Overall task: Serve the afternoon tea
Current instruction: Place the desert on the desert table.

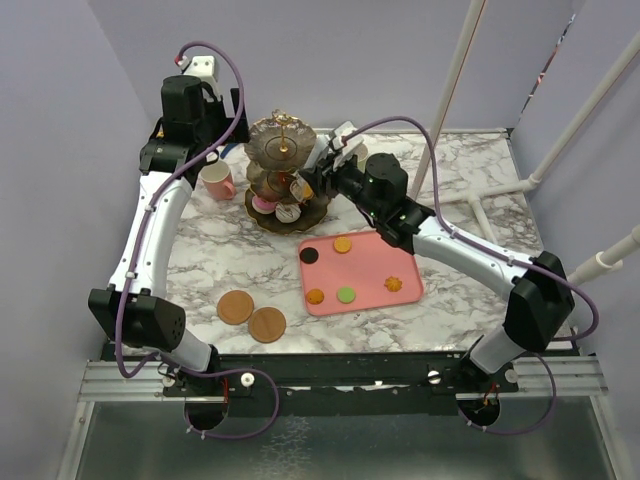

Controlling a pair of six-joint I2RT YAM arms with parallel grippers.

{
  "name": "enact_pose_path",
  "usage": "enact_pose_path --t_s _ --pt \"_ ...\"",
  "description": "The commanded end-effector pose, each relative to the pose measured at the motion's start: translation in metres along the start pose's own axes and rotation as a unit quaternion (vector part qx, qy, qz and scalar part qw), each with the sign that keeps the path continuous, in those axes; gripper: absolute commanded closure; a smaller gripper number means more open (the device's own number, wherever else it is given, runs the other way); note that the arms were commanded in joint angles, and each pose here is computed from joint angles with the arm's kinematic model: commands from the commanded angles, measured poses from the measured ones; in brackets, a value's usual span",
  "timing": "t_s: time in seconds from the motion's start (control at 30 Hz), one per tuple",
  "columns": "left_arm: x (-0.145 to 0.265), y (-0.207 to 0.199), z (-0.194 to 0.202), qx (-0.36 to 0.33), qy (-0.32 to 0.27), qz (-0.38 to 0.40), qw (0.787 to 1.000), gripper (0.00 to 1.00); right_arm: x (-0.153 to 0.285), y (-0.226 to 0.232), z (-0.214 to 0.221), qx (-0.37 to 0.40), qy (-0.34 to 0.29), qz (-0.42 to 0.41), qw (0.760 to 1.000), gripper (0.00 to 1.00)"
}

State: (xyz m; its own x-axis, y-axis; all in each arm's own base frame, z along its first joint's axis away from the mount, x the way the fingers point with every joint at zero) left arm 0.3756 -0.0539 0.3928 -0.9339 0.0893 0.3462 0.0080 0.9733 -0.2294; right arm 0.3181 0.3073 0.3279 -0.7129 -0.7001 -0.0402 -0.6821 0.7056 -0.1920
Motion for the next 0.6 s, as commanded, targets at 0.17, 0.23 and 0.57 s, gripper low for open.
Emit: enact_pose_path --t_s 0.17,0.23,0.57 --pt "0.01 0.005 0.001 0.006 0.006 0.009 1.0 0.01 -0.013 0.017 0.012 0.0 -0.04 -0.012 0.999 0.99" --pt "0.01 0.004 0.0 0.008 0.004 0.009 1.0 0.01 -0.015 0.015 0.012 0.002 -0.067 0.004 0.998 0.99" --pt "0.015 0.001 0.004 0.007 0.01 0.03 0.999 0.01 -0.033 0.014 0.038 0.002 -0.09 0.06 0.994 0.97"
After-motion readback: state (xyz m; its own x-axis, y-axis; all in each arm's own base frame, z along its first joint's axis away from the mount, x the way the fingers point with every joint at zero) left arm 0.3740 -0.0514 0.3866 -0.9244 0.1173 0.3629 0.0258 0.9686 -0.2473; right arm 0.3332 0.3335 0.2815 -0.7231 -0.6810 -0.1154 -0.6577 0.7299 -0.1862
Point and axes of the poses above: each gripper's point midway between its finger pads, its own x axis back along the fingers, its own y axis along the line the jaws close on, z = x × y, the point moved 8 cm from there along x, back along the fingers, and after that the axes turned 8 degrees about x, right-handed, at the moved point
